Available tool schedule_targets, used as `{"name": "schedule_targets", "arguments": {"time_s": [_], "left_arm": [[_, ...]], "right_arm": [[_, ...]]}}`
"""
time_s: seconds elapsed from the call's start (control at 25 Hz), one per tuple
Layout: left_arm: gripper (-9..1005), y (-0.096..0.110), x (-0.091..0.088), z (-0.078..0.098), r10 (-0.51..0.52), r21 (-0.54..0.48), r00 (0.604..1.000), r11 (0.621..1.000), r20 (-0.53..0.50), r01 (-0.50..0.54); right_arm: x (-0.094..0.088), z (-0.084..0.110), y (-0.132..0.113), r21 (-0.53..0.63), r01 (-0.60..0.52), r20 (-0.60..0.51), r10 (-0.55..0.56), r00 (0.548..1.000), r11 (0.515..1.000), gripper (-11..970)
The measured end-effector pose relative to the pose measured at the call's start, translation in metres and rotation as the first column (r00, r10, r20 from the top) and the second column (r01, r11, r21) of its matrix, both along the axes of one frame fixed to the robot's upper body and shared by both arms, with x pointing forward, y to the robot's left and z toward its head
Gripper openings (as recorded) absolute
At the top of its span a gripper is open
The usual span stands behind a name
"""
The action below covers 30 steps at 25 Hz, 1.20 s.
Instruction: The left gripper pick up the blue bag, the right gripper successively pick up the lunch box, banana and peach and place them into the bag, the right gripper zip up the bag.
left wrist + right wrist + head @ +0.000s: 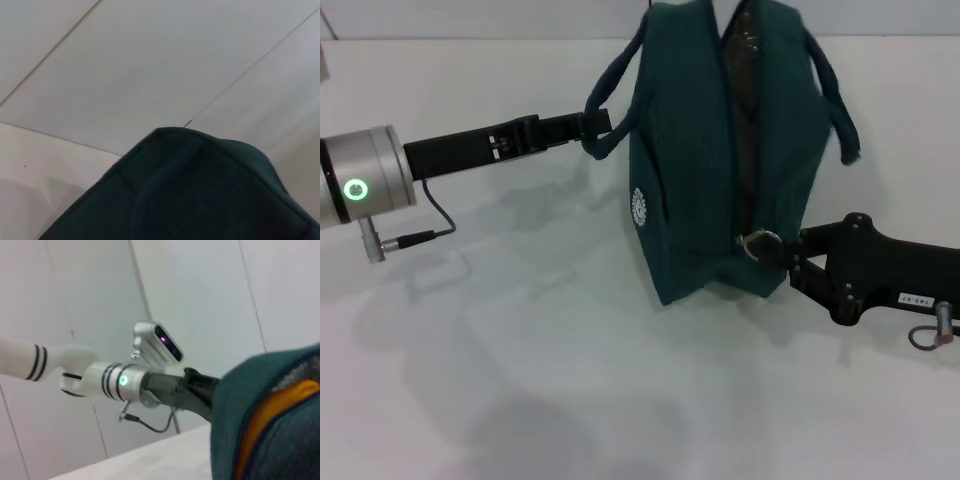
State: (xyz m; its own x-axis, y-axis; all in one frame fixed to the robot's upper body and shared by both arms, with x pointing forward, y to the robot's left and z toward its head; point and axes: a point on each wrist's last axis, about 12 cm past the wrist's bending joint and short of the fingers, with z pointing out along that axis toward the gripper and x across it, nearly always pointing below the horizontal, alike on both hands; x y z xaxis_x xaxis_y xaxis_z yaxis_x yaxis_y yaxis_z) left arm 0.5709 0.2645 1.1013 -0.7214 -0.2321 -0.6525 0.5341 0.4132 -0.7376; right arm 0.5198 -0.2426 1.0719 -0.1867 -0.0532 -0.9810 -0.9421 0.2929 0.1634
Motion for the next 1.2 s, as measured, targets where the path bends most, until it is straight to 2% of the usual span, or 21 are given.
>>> {"name": "schedule_targets", "arguments": {"time_s": [0.2, 0.48, 0.6, 0.76, 0.96, 1.2], "left_arm": [[399, 0.004, -0.005, -0.001, 0.008, -0.024, 1.000, 1.000, 0.019, -0.008], [399, 0.015, -0.016, 0.000, 0.014, -0.060, 0.997, 0.998, 0.073, -0.010], [399, 0.019, -0.022, -0.004, 0.018, -0.052, 0.996, 0.999, 0.091, -0.013], [399, 0.023, -0.030, -0.011, 0.026, -0.030, 0.992, 0.999, 0.121, -0.023], [400, 0.023, -0.042, -0.022, 0.031, -0.012, 0.987, 0.999, 0.156, -0.029], [401, 0.015, -0.058, -0.039, 0.008, 0.002, 0.976, 1.000, 0.218, -0.008]], "right_arm": [[0.006, 0.007, 0.008, 0.007, -0.044, 0.018, 0.043, 0.999, 0.999, 9], [0.010, 0.004, 0.011, -0.032, -0.066, -0.073, 0.063, 0.995, 0.997, 9], [0.012, 0.005, 0.006, -0.031, -0.047, -0.102, 0.043, 0.994, 0.998, 9], [0.015, 0.009, 0.002, -0.062, -0.092, -0.170, 0.080, 0.982, 0.994, 9], [0.015, 0.023, 0.007, -0.003, -0.091, -0.079, 0.090, 0.993, 0.996, 8], [0.024, 0.032, 0.020, 0.006, -0.131, -0.063, 0.132, 0.989, 0.991, 8]]}}
